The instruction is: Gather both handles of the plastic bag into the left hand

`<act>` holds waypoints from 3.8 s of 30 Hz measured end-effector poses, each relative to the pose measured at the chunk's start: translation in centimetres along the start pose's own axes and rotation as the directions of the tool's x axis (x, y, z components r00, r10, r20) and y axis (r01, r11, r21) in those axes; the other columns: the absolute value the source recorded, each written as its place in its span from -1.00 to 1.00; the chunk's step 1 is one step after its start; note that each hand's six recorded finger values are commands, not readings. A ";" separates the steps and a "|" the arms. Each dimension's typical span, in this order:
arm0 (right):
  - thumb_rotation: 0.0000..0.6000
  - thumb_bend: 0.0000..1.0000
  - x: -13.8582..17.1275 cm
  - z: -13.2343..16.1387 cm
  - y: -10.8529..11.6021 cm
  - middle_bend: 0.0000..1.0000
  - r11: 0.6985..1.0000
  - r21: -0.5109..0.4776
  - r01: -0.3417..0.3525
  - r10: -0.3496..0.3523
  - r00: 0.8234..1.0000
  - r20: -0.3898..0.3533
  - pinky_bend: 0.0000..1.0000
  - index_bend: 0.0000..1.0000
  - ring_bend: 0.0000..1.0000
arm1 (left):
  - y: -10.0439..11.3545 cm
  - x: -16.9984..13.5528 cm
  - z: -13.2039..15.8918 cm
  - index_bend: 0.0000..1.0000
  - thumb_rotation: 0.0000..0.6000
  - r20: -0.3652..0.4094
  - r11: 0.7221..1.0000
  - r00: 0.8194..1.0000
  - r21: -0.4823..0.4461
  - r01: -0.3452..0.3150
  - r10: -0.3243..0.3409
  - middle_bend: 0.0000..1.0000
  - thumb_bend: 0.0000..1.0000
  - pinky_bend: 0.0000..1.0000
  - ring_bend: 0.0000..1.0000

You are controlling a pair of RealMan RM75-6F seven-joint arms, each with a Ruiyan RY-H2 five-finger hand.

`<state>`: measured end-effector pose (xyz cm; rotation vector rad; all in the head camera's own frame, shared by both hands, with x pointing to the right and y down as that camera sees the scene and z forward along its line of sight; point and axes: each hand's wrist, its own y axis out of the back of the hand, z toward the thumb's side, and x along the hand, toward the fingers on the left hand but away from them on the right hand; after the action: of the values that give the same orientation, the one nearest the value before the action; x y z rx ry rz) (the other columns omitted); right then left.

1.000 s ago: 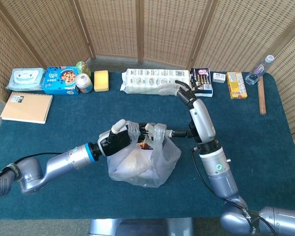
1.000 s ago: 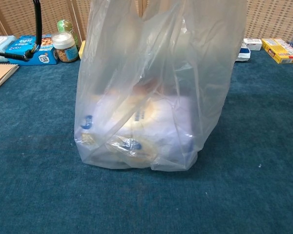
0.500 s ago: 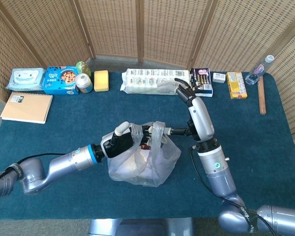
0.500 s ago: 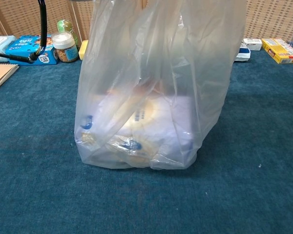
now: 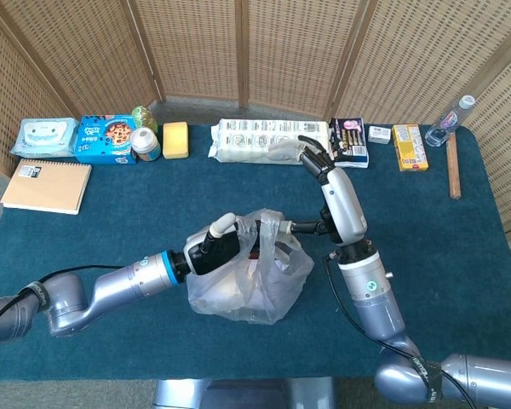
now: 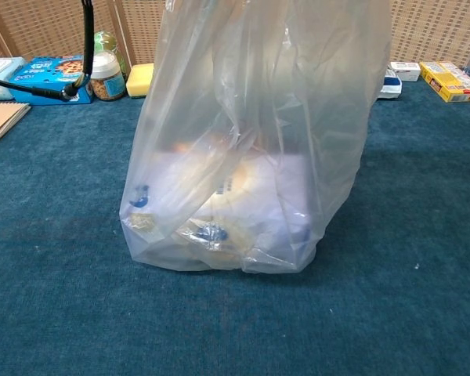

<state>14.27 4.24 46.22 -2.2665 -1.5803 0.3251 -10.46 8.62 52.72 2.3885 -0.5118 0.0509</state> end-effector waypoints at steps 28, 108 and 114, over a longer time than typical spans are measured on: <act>1.00 -0.66 -2.4 -2.3 -1.2 -0.47 0.997 0.077 -0.028 0.021 0.996 0.090 -0.88 -0.42 -0.63 | -0.8 0.4 -0.2 -0.43 -1.00 -0.025 0.998 0.999 -0.031 0.045 -0.046 -0.49 -0.78 -0.57 -0.76; 1.00 -0.55 3.9 -9.6 13.7 -0.44 0.968 0.218 0.124 -0.179 0.951 0.252 -0.84 -0.38 -0.62 | 2.0 0.3 3.9 -0.10 -0.60 0.176 0.875 0.978 -0.484 -0.016 0.115 -0.12 -0.50 -0.10 -0.27; 1.00 -0.53 4.6 -10.9 14.1 -0.25 0.952 0.290 0.096 -0.180 0.943 0.280 -0.58 -0.15 -0.37 | 1.8 0.4 4.4 0.10 0.06 0.175 0.862 0.976 -0.507 -0.022 0.128 0.11 -0.33 0.02 -0.06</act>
<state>32.12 2.45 50.40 -1.9511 -1.7091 0.8332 -11.21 4.40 50.54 1.8653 -0.6276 -0.2666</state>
